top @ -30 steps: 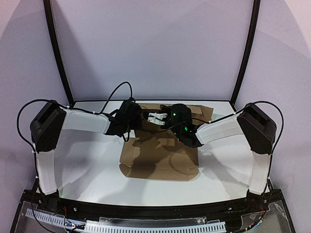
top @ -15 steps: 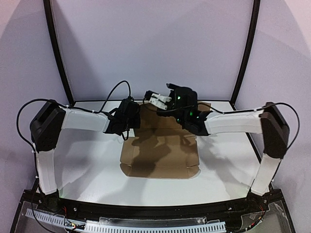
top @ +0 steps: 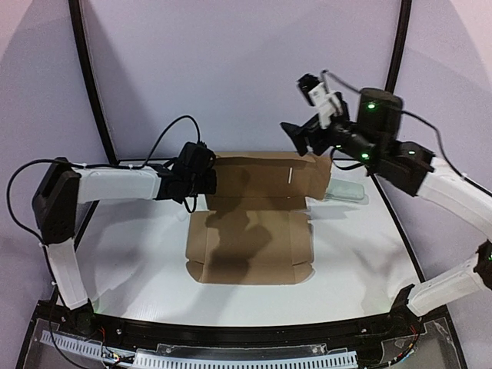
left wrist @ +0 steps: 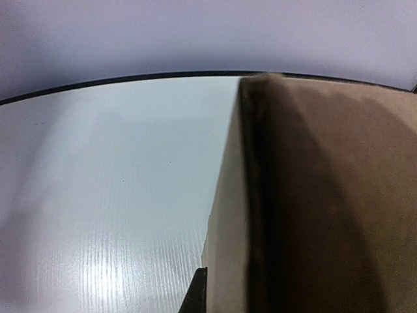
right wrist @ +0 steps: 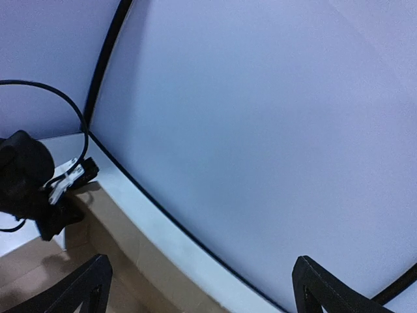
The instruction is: Fold the paper box
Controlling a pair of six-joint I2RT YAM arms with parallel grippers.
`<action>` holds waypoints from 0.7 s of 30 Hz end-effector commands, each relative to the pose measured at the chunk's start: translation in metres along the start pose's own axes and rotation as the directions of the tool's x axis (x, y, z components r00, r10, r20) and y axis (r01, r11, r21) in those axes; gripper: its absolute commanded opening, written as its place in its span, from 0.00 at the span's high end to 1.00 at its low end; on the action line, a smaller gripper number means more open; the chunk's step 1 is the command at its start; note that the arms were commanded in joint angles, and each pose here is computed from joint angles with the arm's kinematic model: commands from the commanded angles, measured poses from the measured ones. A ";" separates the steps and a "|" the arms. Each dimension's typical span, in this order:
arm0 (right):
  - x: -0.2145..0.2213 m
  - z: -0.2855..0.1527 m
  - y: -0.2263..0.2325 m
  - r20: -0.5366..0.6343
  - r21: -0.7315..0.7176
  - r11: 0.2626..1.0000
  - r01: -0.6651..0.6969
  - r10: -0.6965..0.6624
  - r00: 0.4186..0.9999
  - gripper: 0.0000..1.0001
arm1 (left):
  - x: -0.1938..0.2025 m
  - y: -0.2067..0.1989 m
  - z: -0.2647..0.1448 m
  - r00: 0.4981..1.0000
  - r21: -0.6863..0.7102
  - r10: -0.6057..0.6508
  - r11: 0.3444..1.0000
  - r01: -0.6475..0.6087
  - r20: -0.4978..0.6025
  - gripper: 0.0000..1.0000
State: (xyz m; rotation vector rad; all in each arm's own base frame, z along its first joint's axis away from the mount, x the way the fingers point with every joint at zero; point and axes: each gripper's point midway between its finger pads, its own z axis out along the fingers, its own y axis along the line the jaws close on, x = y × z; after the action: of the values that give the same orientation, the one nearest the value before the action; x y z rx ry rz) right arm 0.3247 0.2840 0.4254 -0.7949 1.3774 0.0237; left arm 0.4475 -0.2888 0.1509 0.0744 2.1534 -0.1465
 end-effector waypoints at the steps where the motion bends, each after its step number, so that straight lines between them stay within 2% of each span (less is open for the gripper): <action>1: 0.045 -0.027 0.002 -0.159 -0.087 0.964 -0.252 0.236 0.959 0.02 | -0.041 -0.005 -0.044 0.998 0.095 -0.029 0.995 0.024 0.055 0.99; 3: 0.057 -0.037 -0.009 -0.196 -0.055 0.965 -0.257 0.242 0.950 0.02 | -0.036 -0.008 -0.052 0.999 0.144 -0.018 0.989 0.011 0.050 0.99; 7: 0.089 -0.049 -0.019 -0.308 -0.064 0.993 -0.101 0.076 0.948 0.02 | -0.038 -0.016 -0.077 0.997 0.254 0.006 0.967 -0.025 0.074 0.99; 15: 0.089 -0.064 -0.012 -0.312 -0.207 0.975 0.077 -0.140 0.940 0.02 | -0.030 -0.018 -0.094 0.999 0.316 0.027 0.948 -0.038 0.041 0.99; 21: 0.078 -0.073 -0.026 -0.297 -0.169 0.977 0.129 -0.175 0.939 0.02 | -0.020 -0.030 -0.103 0.997 0.401 0.080 0.913 -0.081 0.019 0.99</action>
State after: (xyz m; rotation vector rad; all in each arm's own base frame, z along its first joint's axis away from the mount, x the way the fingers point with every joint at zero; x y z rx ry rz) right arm 0.2971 0.2039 0.3478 -1.0665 1.6739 -0.0777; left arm 0.3853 -0.2989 0.2051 0.3274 2.1230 -0.4464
